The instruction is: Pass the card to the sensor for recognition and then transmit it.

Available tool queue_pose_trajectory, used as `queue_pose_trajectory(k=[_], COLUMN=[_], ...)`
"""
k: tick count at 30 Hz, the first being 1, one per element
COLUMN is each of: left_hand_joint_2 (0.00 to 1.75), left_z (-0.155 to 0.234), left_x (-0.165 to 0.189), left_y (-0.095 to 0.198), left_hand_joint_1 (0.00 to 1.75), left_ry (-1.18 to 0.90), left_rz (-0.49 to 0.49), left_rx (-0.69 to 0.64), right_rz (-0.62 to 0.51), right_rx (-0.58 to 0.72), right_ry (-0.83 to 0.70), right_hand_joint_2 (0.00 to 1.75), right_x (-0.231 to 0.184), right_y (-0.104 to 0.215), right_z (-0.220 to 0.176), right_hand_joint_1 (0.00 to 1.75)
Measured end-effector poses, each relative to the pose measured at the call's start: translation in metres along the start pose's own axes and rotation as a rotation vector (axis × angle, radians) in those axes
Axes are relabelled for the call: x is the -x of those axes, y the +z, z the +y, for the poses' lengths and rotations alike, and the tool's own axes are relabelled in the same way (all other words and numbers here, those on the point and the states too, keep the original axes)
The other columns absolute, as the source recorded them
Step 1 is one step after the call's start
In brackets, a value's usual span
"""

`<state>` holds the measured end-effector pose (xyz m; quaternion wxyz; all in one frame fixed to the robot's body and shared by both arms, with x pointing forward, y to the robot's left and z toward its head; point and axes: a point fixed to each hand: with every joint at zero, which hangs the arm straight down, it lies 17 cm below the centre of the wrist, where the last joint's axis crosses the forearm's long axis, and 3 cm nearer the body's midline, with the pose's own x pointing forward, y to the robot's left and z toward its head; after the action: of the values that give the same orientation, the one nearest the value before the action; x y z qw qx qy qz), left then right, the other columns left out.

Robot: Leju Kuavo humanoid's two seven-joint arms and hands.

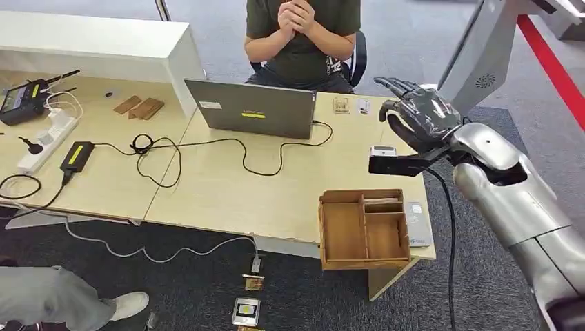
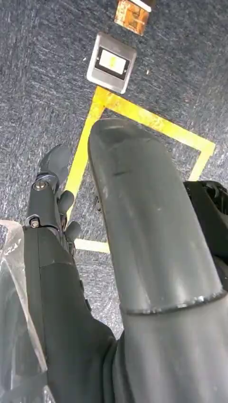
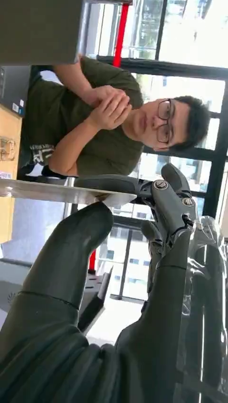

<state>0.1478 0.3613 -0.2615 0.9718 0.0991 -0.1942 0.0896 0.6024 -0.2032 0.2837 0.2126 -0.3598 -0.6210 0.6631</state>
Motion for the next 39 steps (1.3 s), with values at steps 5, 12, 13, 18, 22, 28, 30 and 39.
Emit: queue_pose_trajectory(k=[5, 12, 13, 18, 22, 28, 30, 39], left_hand_joint_2=[0.00, 0.00, 0.00, 0.00, 0.00, 0.00, 0.00, 0.00], left_z=[-0.001, -0.004, -0.004, -0.005, -0.005, -0.005, -0.005, -0.005], left_x=[0.000, 0.000, 0.001, 0.002, 0.001, 0.002, 0.002, 0.003], left_y=[0.000, 0.001, 0.001, 0.001, 0.001, 0.001, 0.001, 0.001], left_hand_joint_1=[0.00, 0.00, 0.00, 0.00, 0.00, 0.00, 0.00, 0.00], left_ry=[-0.005, -0.029, -0.032, -0.039, -0.042, -0.052, -0.056, -0.061], left_rz=[-0.005, -0.009, -0.008, -0.008, -0.010, -0.010, -0.010, -0.009], left_rx=[0.007, 0.018, 0.019, 0.026, 0.026, 0.028, 0.028, 0.027], right_rz=[-0.003, 0.025, 0.034, 0.065, 0.084, 0.098, 0.101, 0.105], right_rx=[-0.003, -0.053, -0.062, -0.093, -0.113, -0.132, -0.136, -0.149], right_ry=[-0.003, -0.006, -0.006, 0.006, 0.008, 0.007, 0.006, 0.012], right_hand_joint_2=[1.75, 1.75, 1.75, 1.75, 1.75, 1.75, 1.75, 1.75], right_x=[-0.002, 0.002, 0.005, 0.015, 0.021, 0.025, 0.026, 0.026], right_y=[-0.014, -0.021, -0.022, -0.025, -0.026, -0.025, -0.025, -0.026], right_z=[0.002, 0.020, 0.022, 0.023, 0.025, 0.031, 0.031, 0.034], right_hand_joint_1=[1.75, 1.75, 1.75, 1.75, 1.75, 1.75, 1.75, 1.75])
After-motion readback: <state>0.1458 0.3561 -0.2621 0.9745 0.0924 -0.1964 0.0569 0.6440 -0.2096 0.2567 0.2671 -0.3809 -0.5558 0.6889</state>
